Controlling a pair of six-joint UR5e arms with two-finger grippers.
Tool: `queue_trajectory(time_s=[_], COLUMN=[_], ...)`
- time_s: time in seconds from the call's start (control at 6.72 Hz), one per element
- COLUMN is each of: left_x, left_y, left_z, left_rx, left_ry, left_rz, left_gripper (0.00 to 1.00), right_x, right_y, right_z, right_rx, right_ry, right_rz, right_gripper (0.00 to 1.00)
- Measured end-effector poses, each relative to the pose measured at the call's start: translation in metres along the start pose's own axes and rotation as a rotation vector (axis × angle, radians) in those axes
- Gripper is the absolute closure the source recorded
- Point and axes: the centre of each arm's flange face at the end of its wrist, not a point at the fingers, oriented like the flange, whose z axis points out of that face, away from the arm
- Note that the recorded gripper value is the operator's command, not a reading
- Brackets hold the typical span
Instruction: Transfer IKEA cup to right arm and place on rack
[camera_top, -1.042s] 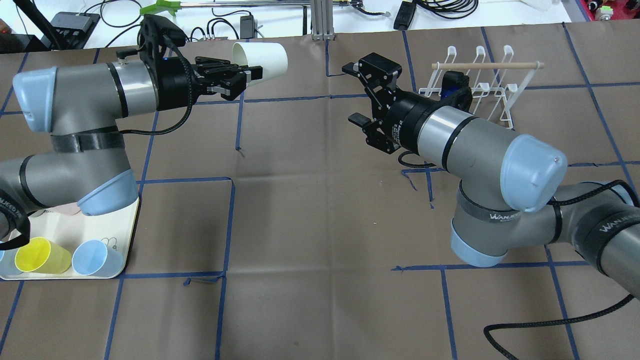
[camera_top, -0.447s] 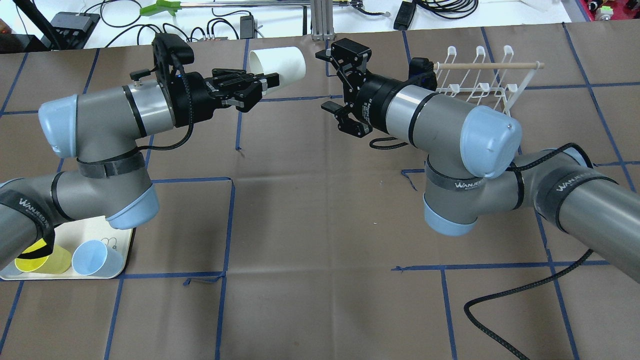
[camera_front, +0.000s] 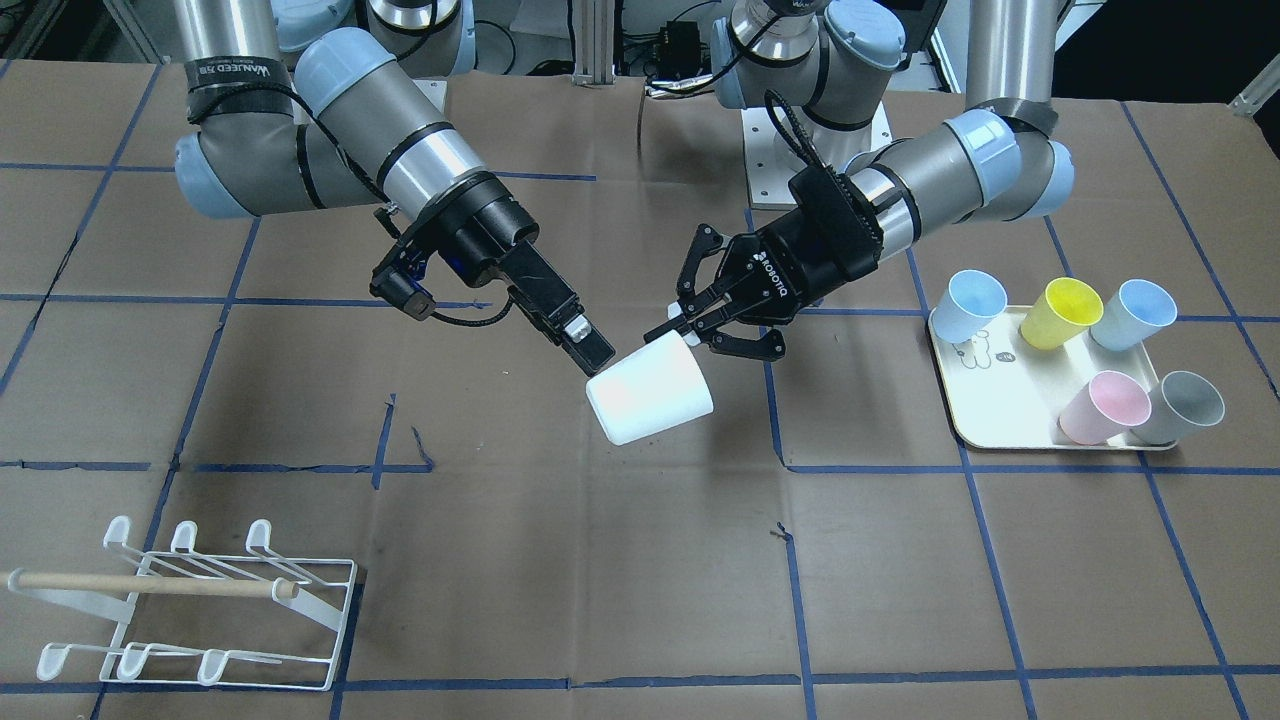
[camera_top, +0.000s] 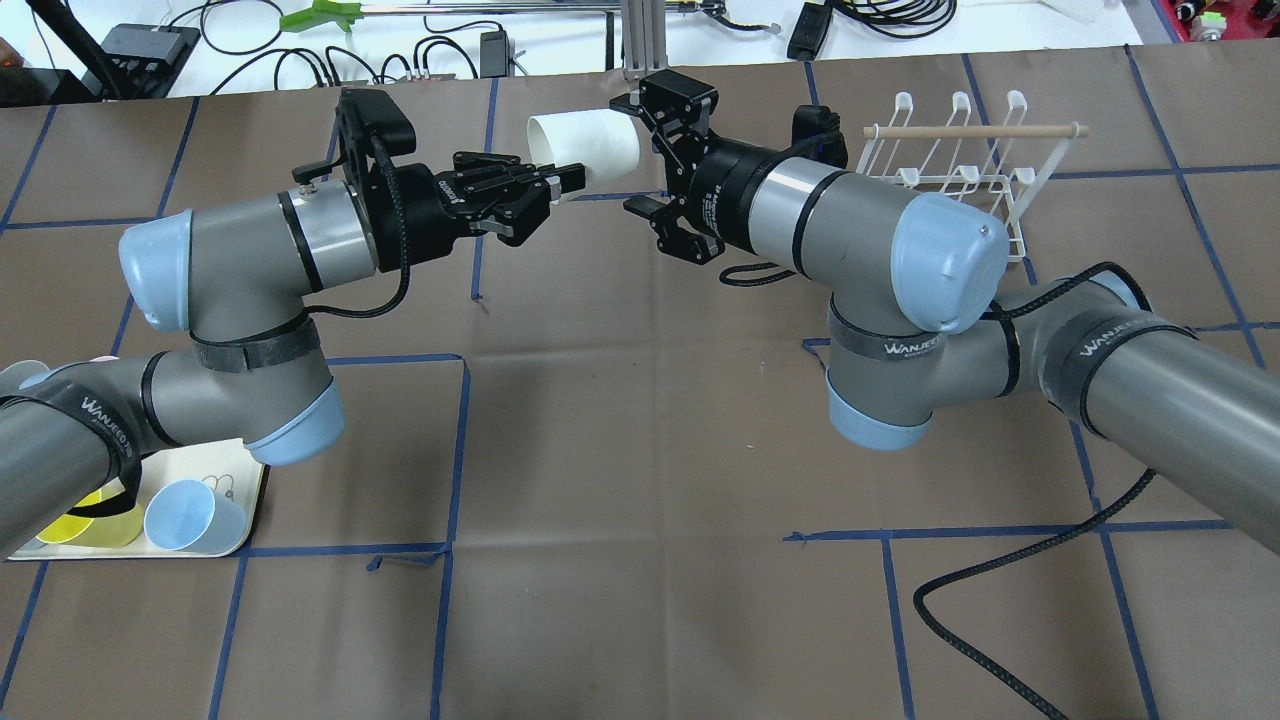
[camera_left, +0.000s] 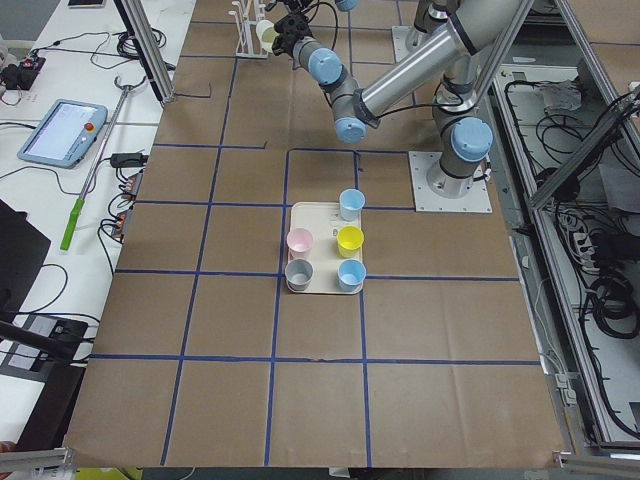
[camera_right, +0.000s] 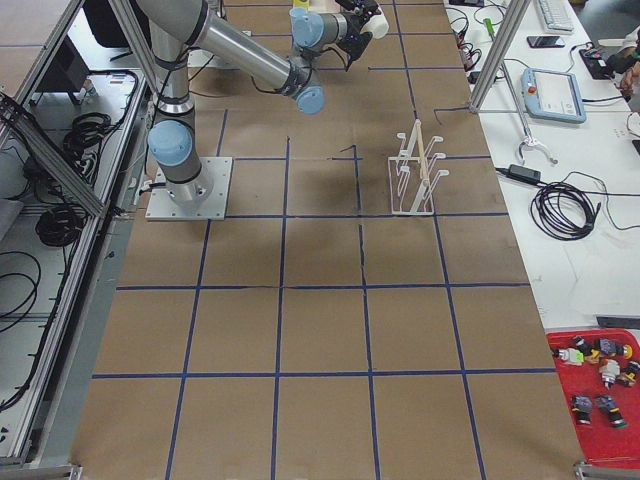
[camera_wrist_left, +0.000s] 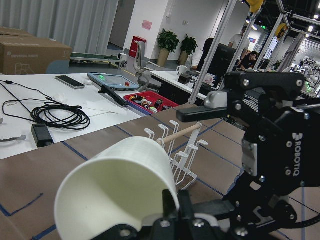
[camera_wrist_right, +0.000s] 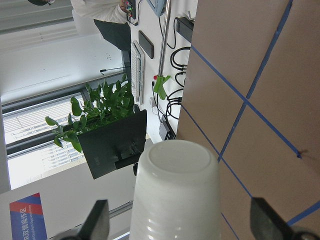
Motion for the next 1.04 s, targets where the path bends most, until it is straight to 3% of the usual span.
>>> queue_trajectory(time_s=[1.04], left_x=[0.001], left_y=[0.0], left_z=[0.002], left_rx=[-0.001], left_ry=[0.002], left_rz=[-0.008], left_gripper=[0.97], right_x=[0.012], right_y=[0.0], right_z=[0.027], right_rx=[-0.028], right_ry=[0.032], right_rz=[0.006], right_gripper=[0.01])
